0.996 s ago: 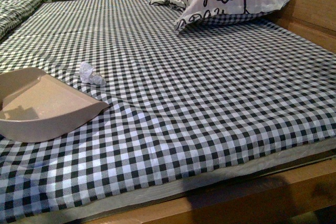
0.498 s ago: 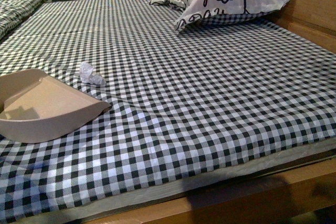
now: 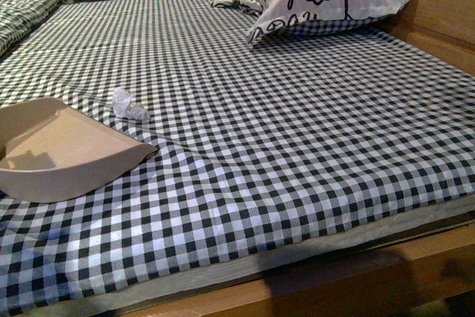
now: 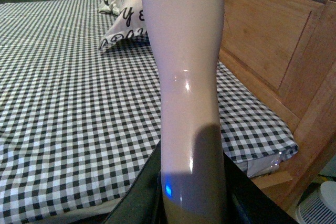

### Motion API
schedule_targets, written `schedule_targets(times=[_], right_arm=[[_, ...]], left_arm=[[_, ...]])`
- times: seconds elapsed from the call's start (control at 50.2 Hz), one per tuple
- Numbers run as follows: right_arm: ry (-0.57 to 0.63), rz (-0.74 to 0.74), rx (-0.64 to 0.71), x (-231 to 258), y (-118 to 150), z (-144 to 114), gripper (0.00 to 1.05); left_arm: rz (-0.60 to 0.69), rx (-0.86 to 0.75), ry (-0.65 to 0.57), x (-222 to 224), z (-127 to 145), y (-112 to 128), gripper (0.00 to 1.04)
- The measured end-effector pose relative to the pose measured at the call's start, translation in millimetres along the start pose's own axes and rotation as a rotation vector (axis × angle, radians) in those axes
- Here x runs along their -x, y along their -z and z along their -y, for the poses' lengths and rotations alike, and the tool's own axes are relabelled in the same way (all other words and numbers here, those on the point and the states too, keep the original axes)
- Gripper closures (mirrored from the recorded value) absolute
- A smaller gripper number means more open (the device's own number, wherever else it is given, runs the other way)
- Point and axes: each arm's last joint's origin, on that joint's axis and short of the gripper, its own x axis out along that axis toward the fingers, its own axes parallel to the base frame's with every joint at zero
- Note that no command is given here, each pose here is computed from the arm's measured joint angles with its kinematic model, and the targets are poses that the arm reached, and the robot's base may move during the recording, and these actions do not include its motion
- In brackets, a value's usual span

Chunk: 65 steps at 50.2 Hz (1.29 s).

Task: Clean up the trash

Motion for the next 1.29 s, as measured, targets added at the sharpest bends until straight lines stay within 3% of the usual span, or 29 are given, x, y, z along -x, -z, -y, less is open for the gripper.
schedule_targets(times=[0.08, 0.199, 0.339, 0.538, 0.657, 0.777, 1.016, 1.294], right_arm=[[-0.001, -0.002, 0.000, -0.1, 0.2, -0.1, 0.85], [-0.080, -0.270, -0.036, -8.1, 1.5, -5.7, 0.85], [-0.161, -0.386, -0.069, -36.9, 8.8, -19.1, 0.85], [-0.248, -0.424, -0.104, -91.8, 4.0, -45.1, 0.85], [-0.305, -0.421, -0.088, -142.0, 3.7, -78.2, 0.85], [-0.370, -0.446, -0.024, -182.8, 18.6, -114.5, 0.85], [-0.424, -0.499, 0.051, -234.1, 51.6, -159.0, 0.85], [-0.456, -0.480, 0.079, -274.5, 58.4, -195.8, 0.85]], left_arm=[[0.000, 0.000, 0.000, 0.0, 0.0, 0.0, 0.79], [0.001, 0.000, 0.000, 0.0, -0.1, -0.1, 0.79], [0.002, 0.001, 0.002, -0.3, 0.2, 0.1, 0.79], [0.001, 0.001, 0.003, -0.4, 0.2, 0.1, 0.79], [0.001, 0.001, 0.003, -0.4, 0.2, 0.1, 0.79], [0.001, 0.001, 0.003, -0.4, 0.2, 0.1, 0.79], [0.002, 0.001, 0.003, -0.4, 0.2, 0.1, 0.79], [0.002, 0.001, 0.003, -0.4, 0.2, 0.1, 0.79]])
